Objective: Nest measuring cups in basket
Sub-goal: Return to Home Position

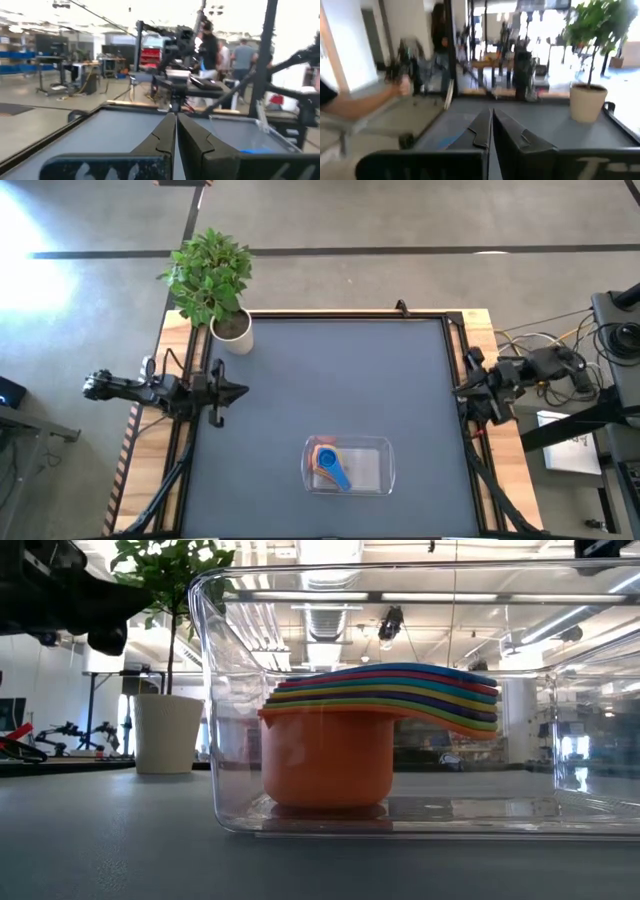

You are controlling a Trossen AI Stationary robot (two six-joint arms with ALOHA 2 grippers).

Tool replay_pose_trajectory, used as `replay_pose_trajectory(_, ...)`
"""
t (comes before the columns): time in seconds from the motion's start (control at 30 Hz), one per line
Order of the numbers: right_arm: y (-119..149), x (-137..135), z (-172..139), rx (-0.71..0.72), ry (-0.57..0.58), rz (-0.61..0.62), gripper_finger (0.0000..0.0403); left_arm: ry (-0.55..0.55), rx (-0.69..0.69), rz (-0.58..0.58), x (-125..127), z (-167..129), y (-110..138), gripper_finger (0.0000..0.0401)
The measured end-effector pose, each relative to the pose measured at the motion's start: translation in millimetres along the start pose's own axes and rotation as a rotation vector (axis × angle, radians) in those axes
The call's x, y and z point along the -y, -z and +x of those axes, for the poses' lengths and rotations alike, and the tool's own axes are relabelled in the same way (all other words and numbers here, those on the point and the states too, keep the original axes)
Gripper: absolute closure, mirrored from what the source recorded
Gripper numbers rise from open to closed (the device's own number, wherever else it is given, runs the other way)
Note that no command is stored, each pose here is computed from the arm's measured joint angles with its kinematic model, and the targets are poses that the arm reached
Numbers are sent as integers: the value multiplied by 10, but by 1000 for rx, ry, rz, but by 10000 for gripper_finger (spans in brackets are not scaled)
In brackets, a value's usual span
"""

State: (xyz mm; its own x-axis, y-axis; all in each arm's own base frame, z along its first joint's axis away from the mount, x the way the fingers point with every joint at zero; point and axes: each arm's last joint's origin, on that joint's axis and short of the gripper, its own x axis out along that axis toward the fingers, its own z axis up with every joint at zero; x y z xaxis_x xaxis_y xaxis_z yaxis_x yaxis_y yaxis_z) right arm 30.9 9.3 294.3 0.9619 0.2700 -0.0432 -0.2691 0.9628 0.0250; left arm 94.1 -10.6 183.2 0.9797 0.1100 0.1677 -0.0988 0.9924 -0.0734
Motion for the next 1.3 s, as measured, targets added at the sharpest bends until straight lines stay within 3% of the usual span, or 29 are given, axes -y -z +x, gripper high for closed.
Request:
replay_pose_trajectory(0.2,80,-18,158,120,31,-5,394,49,-18,-11,15,2,21,401)
replay_pose_trajectory(0.33,285,-32,281,70,41,-48,394,72,-31,-8,22,3,33,401)
replay_pose_trajectory(0.77,776,-74,586,117,42,-35,394,96,-68,-7,28,1,71,401)
replay_pose_trajectory(1.13,1170,-77,679,105,47,-39,394,131,-91,22,37,-3,95,401)
replay_pose_trajectory(1.3,1189,-78,685,105,48,-62,394,146,-108,7,40,-8,109,401)
